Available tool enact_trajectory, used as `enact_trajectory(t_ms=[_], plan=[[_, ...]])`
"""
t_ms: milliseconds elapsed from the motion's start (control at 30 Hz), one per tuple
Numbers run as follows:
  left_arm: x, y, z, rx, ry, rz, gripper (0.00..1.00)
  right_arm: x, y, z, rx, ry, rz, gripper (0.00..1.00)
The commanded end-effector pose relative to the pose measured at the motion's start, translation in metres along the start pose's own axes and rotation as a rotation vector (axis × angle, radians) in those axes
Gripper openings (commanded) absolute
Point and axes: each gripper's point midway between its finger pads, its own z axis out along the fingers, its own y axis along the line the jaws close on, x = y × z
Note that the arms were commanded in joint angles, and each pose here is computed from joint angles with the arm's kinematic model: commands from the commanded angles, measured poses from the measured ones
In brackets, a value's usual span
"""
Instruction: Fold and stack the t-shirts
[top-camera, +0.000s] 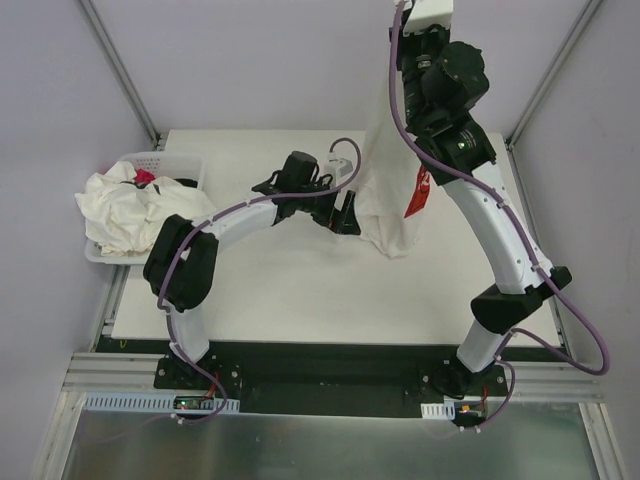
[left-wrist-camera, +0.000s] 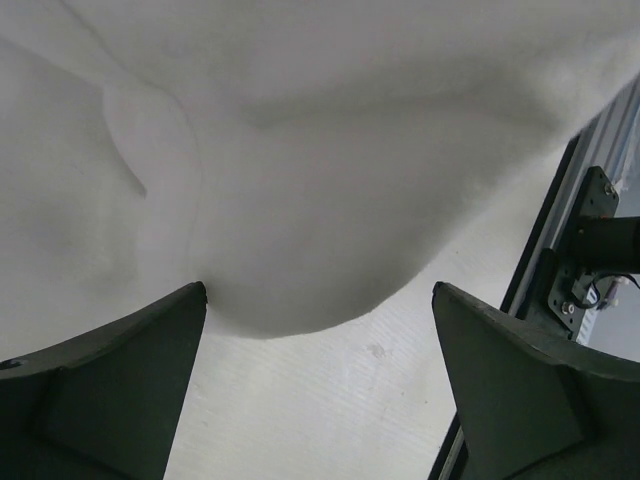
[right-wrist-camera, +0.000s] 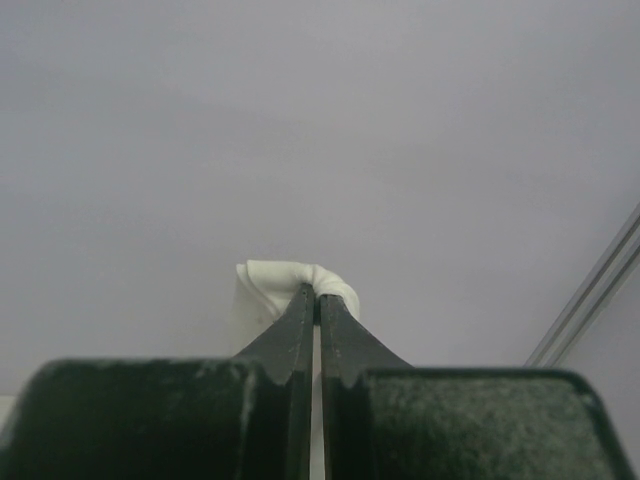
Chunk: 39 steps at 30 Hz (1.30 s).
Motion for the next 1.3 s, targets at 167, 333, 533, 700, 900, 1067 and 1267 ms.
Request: enact_trajectory(t_ms=[167, 333, 533, 700, 900, 1067, 1267], plan=[[-0.037, -0.012, 0.007, 0.053, -0.062, 0.070, 0.51, -0.045, -0.040, -0.021, 0.046, -0.103, 0.086, 0.00], [-0.039, -0.012, 0.006, 0.048, -0.069, 0.076, 0.16, -0.042, -0.041, -0.021, 0.046, -0.098, 0.090, 0.01], [-0.048, -0.012, -0.003, 0.004, -0.087, 0.108, 0.00, -0.037, -0.043, -0.020, 0.052, -0.089, 0.084, 0.01], [-0.075, -0.014, -0.032, -0.119, -0.125, 0.176, 0.00, -0.024, -0.042, -0.014, 0.059, -0.061, 0.067, 0.01], [-0.136, -0.040, -0.101, -0.260, -0.285, 0.295, 0.00, -0.006, -0.037, -0.009, 0.055, -0.016, 0.034, 0.01], [-0.189, -0.066, -0.190, -0.396, -0.470, 0.331, 0.00, 0.012, -0.043, -0.008, 0.076, 0.024, 0.016, 0.01], [-0.212, -0.075, -0.258, -0.538, -0.579, 0.379, 0.00, 0.030, -0.051, -0.008, 0.095, 0.065, 0.039, 0.01]])
